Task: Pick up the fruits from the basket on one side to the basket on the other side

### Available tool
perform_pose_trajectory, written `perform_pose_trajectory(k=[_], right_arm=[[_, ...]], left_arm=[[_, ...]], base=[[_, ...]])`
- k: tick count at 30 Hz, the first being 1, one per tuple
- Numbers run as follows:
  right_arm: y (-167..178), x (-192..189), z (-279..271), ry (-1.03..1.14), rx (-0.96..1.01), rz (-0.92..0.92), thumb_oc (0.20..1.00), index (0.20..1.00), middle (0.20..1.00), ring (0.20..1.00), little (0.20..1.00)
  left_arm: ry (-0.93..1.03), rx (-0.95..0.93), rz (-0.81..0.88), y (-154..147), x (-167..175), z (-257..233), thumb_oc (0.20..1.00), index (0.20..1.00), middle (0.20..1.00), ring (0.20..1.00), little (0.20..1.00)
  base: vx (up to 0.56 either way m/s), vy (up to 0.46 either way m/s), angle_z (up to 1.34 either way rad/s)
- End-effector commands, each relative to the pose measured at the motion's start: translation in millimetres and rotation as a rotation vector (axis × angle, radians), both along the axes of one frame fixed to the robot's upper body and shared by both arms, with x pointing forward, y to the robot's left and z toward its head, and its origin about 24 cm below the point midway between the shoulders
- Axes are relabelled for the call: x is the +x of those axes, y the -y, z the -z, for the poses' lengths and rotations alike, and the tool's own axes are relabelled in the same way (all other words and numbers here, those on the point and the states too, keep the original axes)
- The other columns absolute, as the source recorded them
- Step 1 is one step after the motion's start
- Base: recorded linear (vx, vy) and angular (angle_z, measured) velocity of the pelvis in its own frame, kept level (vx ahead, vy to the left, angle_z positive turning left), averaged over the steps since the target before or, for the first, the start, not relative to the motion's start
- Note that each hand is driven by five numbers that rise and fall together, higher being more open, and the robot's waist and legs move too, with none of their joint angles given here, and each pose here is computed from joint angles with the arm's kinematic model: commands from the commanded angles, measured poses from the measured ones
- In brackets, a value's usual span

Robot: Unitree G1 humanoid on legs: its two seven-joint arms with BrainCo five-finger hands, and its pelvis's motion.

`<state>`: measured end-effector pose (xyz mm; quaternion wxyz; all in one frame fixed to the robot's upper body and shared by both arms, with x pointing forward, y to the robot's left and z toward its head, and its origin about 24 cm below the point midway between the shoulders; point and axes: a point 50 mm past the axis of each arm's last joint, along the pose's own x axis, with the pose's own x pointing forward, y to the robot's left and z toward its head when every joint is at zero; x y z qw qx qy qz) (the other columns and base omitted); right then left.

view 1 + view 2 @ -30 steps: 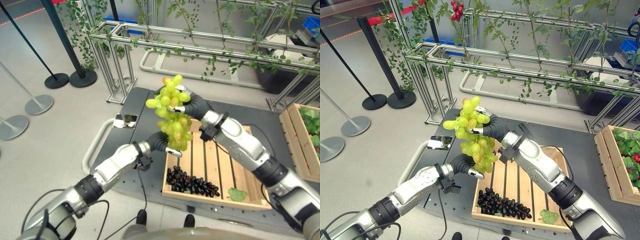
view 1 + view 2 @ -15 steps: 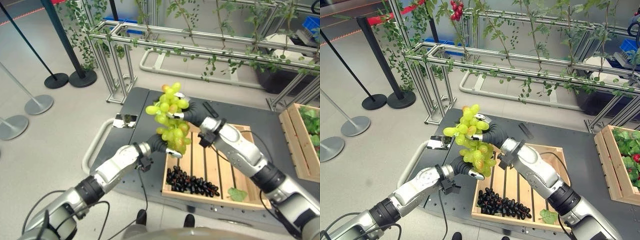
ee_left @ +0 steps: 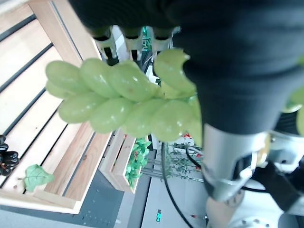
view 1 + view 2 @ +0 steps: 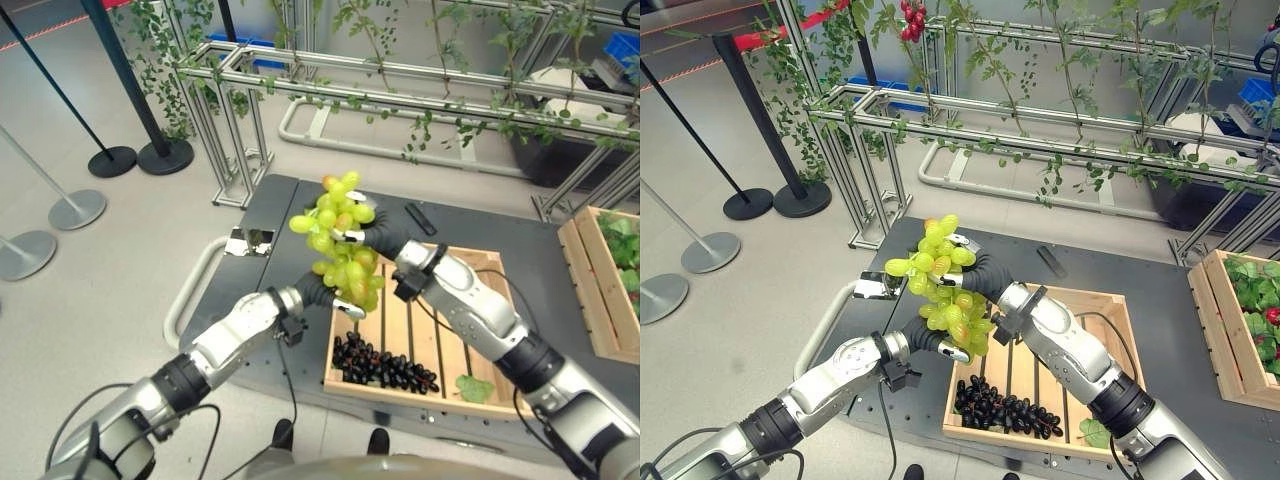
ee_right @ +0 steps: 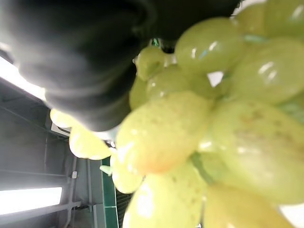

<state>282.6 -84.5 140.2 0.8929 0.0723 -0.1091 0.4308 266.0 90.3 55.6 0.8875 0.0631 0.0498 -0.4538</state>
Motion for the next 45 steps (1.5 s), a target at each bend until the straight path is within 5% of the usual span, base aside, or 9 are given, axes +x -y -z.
perform_pose_trajectory(k=[1,28,29,30,31,32,45], right_arm=[[-7.3,-6.1,-20.8,0.098,0.074,-0.053,0.200,0.200,0.200,0.200,0.200],[3.3,-12.5,-3.9,0.052,0.036,-0.034,0.200,0.200,0.200,0.200,0.200],[2.8,-12.8,-2.2,0.043,0.039,-0.035,0.200,0.200,0.200,0.200,0.200],[2.8,-12.8,-2.2,0.043,0.039,-0.035,0.200,0.200,0.200,0.200,0.200],[2.5,-12.9,-1.4,0.038,0.043,-0.034,0.200,0.200,0.200,0.200,0.200],[2.1,-12.9,-0.9,0.036,0.045,-0.034,0.200,0.200,0.200,0.200,0.200],[-2.1,-15.3,10.4,-0.031,0.089,-0.035,0.200,0.200,0.200,0.200,0.200]], left_arm=[[0.067,-0.091,-0.054,-3.7,16.6,-19.9,1.000,1.000,1.000,1.000,1.000],[0.045,-0.097,-0.067,-7.4,12.1,-13.5,1.000,1.000,1.000,1.000,1.000],[0.041,-0.098,-0.067,-7.2,11.8,-12.5,0.849,0.849,0.849,0.849,0.849],[0.041,-0.098,-0.067,-7.2,11.8,-12.5,0.583,0.583,0.583,0.583,0.583],[0.038,-0.100,-0.069,-6.9,11.7,-12.0,0.489,0.489,0.489,0.489,0.489],[0.037,-0.103,-0.074,-7.2,11.9,-11.7,0.200,0.200,0.200,0.200,0.200],[0.005,-0.145,-0.095,-3.6,11.6,-8.7,0.200,0.200,0.200,0.200,0.200]], base=[[0.00,0.000,0.00],[0.00,0.000,0.00],[0.00,0.000,0.00],[0.00,0.000,0.00],[0.00,0.000,0.00],[0.00,0.000,0.00],[0.00,0.000,0.00]])
